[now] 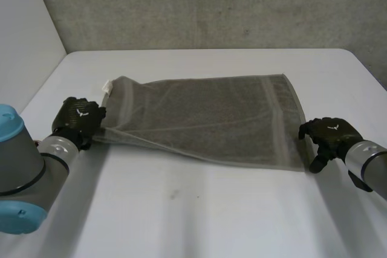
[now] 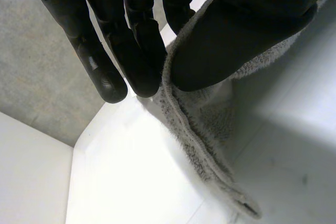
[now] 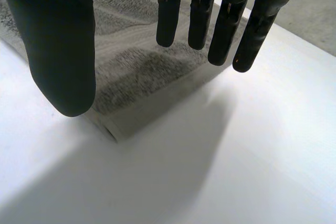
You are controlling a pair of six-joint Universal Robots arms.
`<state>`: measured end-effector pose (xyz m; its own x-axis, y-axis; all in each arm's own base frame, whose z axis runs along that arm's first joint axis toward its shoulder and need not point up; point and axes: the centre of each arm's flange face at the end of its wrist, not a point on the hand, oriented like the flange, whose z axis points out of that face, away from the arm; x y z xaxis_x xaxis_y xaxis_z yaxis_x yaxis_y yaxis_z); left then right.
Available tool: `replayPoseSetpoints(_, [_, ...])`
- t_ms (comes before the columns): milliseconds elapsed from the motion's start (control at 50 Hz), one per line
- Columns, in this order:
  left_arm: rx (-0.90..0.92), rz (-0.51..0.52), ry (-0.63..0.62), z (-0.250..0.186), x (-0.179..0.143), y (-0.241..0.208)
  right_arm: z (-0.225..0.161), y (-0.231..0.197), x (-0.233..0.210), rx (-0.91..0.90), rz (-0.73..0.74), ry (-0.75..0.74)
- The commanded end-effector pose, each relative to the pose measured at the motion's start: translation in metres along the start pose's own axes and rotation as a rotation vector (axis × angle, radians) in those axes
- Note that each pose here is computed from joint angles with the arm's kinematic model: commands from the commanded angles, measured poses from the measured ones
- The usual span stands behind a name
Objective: Fold the towel.
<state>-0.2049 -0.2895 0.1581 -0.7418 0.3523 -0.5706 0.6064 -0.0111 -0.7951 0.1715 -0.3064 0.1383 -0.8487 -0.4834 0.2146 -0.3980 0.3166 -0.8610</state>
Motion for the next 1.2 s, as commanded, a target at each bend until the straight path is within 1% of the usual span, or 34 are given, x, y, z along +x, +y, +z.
replayPoseSetpoints(20, [-0.013, -0.003, -0.001, 0.001, -0.001, 0.004, -0.003, 0.002, 0.003, 0.010, -0.046, -0.099])
replayPoseSetpoints(60, [-0.012, -0.004, 0.003, 0.001, 0.000, 0.004, -0.003, 0.003, 0.002, 0.018, -0.063, -0.134])
replayPoseSetpoints(160, [-0.007, -0.002, 0.010, 0.000, 0.003, 0.002, -0.001, 0.005, -0.001, 0.022, -0.060, -0.158])
replayPoseSetpoints(640, [-0.011, -0.002, 0.017, 0.000, 0.005, 0.004, 0.019, 0.014, 0.001, 0.039, -0.092, -0.144])
replayPoseSetpoints(800, [-0.009, -0.002, 0.017, -0.001, 0.005, 0.003, 0.025, 0.009, 0.003, 0.056, -0.099, -0.142])
replayPoseSetpoints(920, [-0.012, -0.002, 0.019, -0.001, 0.005, 0.004, 0.032, 0.012, -0.003, 0.051, -0.105, -0.157])
replayPoseSetpoints(1080, [-0.014, -0.004, 0.021, -0.001, 0.005, 0.005, 0.035, 0.010, -0.002, 0.060, -0.113, -0.135])
replayPoseSetpoints(1200, [-0.018, -0.002, 0.026, -0.002, 0.007, 0.005, 0.031, -0.006, 0.004, 0.110, -0.135, -0.091])
